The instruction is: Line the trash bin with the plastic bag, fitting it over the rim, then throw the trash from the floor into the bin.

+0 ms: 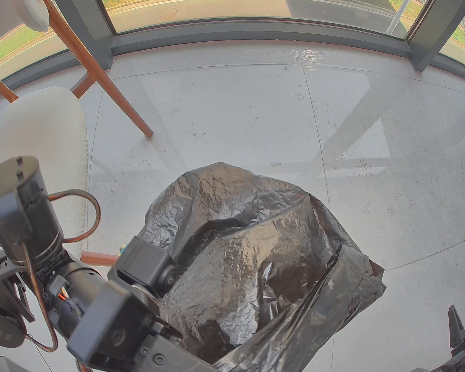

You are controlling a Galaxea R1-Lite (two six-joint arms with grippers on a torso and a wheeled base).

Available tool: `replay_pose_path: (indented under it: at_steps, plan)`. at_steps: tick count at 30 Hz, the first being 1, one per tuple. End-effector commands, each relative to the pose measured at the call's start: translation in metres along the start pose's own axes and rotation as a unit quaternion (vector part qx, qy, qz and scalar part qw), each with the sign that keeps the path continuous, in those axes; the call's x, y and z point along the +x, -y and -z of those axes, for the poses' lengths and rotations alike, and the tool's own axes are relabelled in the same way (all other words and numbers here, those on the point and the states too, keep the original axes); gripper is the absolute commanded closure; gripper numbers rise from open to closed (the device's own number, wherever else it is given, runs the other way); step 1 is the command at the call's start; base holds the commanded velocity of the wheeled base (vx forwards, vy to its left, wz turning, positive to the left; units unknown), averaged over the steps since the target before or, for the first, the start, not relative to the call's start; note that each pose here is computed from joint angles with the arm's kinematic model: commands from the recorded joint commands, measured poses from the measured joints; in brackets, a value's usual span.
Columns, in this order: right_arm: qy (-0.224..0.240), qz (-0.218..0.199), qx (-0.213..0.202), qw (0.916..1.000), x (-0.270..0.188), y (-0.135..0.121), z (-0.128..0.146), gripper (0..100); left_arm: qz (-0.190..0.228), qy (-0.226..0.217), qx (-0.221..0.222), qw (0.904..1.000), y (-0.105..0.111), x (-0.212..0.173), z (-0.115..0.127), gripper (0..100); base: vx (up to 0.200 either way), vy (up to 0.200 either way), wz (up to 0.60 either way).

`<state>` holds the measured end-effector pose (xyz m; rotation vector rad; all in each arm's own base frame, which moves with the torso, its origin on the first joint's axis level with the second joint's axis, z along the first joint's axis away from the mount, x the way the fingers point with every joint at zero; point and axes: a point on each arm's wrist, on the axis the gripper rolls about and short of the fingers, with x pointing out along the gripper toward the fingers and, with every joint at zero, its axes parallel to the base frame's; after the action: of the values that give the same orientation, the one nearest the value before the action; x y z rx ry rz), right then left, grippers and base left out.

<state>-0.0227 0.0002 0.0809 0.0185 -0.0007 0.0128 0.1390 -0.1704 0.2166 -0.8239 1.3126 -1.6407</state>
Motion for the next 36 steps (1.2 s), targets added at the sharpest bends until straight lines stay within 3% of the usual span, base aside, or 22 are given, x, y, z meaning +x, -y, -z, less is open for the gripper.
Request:
replay_pose_path:
  at_steps: [1, 13, 22, 36]
  plan:
    - [-0.002, 0.0, 0.0, 1.0, 0.0, 0.0, 0.005, 0, -0.008, -0.012, -0.029, 0.9995, -0.022, 0.009, -0.005, 100, 0.0, 0.0, 0.0]
    - [-0.002, 0.0, 0.0, 1.0, 0.0, 0.0, 0.005, 0, -0.019, -0.017, -0.056, 0.9981, -0.069, 0.023, -0.026, 100, 0.0, 0.0, 0.0]
    - [-0.002, 0.0, 0.0, 1.0, 0.0, 0.0, 0.005, 0, -0.015, -0.017, -0.052, 0.9984, -0.099, 0.026, -0.023, 100, 0.0, 0.0, 0.0]
    - [-0.002, 0.0, 0.0, 1.0, 0.0, 0.0, 0.005, 0, -0.021, -0.03, -0.069, 0.9969, -0.11, 0.029, -0.009, 100, 0.0, 0.0, 0.0]
